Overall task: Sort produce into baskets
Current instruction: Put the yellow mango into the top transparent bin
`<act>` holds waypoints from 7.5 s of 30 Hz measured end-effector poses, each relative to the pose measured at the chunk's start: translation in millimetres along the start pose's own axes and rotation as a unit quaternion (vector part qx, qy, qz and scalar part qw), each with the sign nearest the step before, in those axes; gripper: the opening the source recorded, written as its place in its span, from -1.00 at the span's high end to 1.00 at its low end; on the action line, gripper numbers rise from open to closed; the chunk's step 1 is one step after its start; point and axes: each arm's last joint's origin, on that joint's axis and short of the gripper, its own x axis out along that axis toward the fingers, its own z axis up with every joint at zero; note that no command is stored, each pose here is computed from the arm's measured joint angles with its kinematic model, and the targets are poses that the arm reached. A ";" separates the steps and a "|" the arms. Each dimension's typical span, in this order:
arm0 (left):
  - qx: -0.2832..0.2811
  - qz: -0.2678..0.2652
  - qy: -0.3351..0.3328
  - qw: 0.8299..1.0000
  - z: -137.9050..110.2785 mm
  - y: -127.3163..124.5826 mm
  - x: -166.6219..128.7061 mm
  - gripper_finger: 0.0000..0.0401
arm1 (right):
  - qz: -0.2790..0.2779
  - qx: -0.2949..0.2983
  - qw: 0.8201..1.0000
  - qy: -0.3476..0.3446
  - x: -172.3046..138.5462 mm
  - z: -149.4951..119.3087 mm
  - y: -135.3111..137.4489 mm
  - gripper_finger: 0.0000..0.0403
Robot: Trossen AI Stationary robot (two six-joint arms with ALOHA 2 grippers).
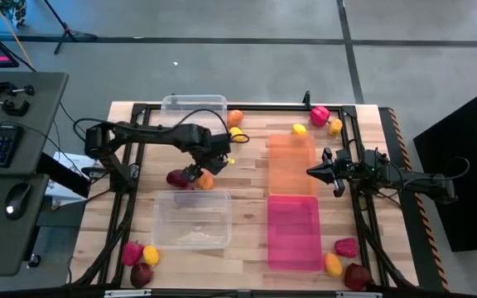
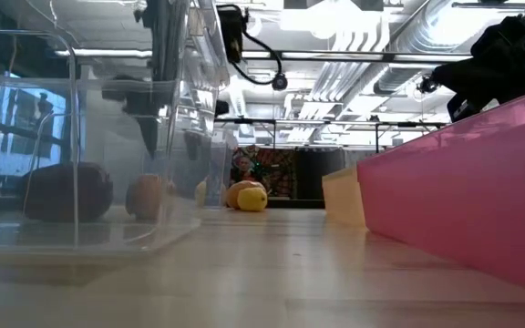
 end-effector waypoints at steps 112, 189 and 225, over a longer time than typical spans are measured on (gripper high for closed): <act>-0.513 0.250 -0.257 0.780 -150.5 30.8 -120.1 0.00 | 0.000 0.000 1.000 0.000 0.0 0.0 0.0 0.92; -0.391 0.146 0.000 0.909 -30.9 223.2 16.1 -0.95 | 0.000 0.000 1.000 0.000 0.0 0.0 0.0 0.92; -0.390 0.082 0.045 0.916 -46.5 220.8 63.1 -0.94 | 0.000 0.000 1.000 0.000 0.0 0.0 0.0 0.92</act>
